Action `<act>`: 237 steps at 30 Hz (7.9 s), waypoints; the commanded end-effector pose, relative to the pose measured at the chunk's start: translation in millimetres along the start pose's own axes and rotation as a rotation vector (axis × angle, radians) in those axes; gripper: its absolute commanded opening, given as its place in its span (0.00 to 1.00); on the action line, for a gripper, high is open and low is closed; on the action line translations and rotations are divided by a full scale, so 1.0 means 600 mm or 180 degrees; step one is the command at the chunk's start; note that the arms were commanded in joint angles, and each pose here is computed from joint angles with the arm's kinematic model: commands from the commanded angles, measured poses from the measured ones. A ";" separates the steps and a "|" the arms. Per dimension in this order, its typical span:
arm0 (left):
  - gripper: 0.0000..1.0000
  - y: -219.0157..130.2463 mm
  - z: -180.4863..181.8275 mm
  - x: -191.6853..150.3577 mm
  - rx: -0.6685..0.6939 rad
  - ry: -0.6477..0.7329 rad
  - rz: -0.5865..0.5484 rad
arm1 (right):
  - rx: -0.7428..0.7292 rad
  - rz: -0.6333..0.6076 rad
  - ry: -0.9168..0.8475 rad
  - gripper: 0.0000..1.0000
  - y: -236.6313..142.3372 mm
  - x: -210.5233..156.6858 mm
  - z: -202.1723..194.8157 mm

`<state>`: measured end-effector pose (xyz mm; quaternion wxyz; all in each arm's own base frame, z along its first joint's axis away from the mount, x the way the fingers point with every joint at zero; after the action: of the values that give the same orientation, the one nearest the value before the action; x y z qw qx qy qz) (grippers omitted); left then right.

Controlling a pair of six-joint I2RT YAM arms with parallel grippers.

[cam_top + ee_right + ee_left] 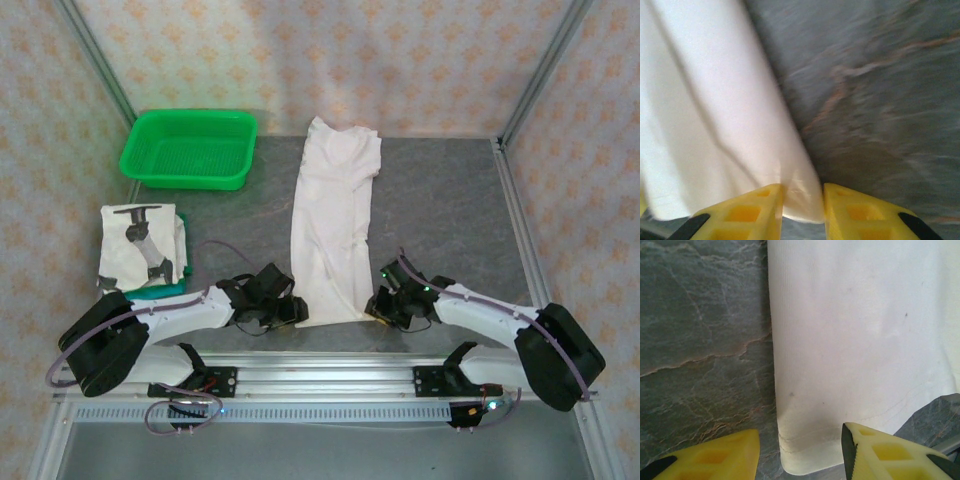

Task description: Fold and stack the t-shirts

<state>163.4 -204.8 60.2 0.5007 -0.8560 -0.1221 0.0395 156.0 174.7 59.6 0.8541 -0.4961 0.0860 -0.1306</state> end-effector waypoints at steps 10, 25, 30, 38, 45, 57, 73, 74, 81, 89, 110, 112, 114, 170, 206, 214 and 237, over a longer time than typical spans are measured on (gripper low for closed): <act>0.48 0.008 0.009 -0.003 0.0044 -0.0011 -0.0013 | 0.0303 -0.0023 -0.0072 0.27 0.007 0.001 0.028; 0.44 0.018 -0.004 -0.001 -0.0147 -0.0096 -0.0014 | 0.0173 0.0029 -0.0015 0.15 0.021 -0.006 0.003; 0.35 0.018 -0.006 0.000 -0.0182 -0.0112 -0.0020 | 0.0202 0.0024 -0.0009 0.00 0.019 -0.006 0.007; 0.21 0.013 -0.018 0.003 -0.0239 -0.0102 -0.0019 | 0.0186 0.0032 0.0011 0.00 0.020 -0.006 0.004; 0.27 -0.006 -0.019 0.002 -0.0130 -0.0089 -0.0020 | 0.0166 0.0034 0.0017 0.00 0.021 -0.007 0.002; 0.28 0.013 -0.003 0.001 0.0019 -0.0136 0.0021 | 0.0174 0.0047 0.0004 0.00 0.025 -0.005 0.005; 0.00 -0.013 -0.022 0.008 -0.0019 -0.0009 -0.0044 | 0.0355 -0.0162 -0.0119 0.00 -0.019 -0.002 0.022; 0.00 -0.021 -0.024 0.009 -0.0005 0.0020 -0.0077 | 0.0425 -0.0219 -0.0129 0.00 -0.030 -0.002 0.027; 0.00 -0.053 -0.034 0.006 -0.0093 0.0012 -0.0106 | 0.0571 -0.0328 0.0003 0.00 -0.073 -0.028 0.018; 0.00 -0.069 -0.020 -0.016 -0.0090 -0.0119 0.0056 | 0.0510 -0.0305 0.0079 0.00 -0.070 -0.071 0.000; 0.00 -0.119 -0.131 0.215 -0.0065 0.0115 -0.0557 | 0.0514 -0.1206 -0.0467 0.00 -0.147 0.167 0.155; 0.00 -0.114 -0.142 0.243 -0.0083 0.0156 -0.0557 | 0.0475 -0.1243 -0.0548 0.00 -0.144 0.199 0.170; 0.00 -0.110 -0.150 0.271 -0.0080 0.0184 -0.0574 | 0.0434 -0.1282 -0.0627 0.00 -0.141 0.230 0.184; 0.00 0.011 -0.155 0.510 0.0157 -0.0050 -0.0499 | 0.0146 -0.1413 -0.0365 0.06 -0.026 0.496 0.173; 0.57 -0.029 -0.151 0.477 -0.0112 -0.0389 -0.0884 | 0.0503 -0.1261 -0.0825 0.42 0.039 0.449 0.263; 0.44 0.024 -0.182 0.505 -0.0135 -0.0315 -0.0736 | 0.0393 -0.1424 -0.0611 0.37 0.048 0.529 0.238; 0.45 0.135 -0.094 0.551 0.0384 -0.0433 -0.0416 | 0.0072 -0.1298 -0.0367 0.45 0.074 0.532 0.144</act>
<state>534.3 -224.3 68.8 0.5021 -0.8301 -0.2400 0.0339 505.6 190.0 73.9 0.8336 -0.4692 -0.0969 -0.2751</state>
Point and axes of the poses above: each hand's point on the last joint's axis, 136 mm out from that joint toward the fingers, its own y axis out along the fingers, its own z axis along the line the jaws close on, x = y × z, the point moved 4 cm from there along -y, back along the fingers, and after that the axes turned 2 degrees about -y, right-handed, at the moved point
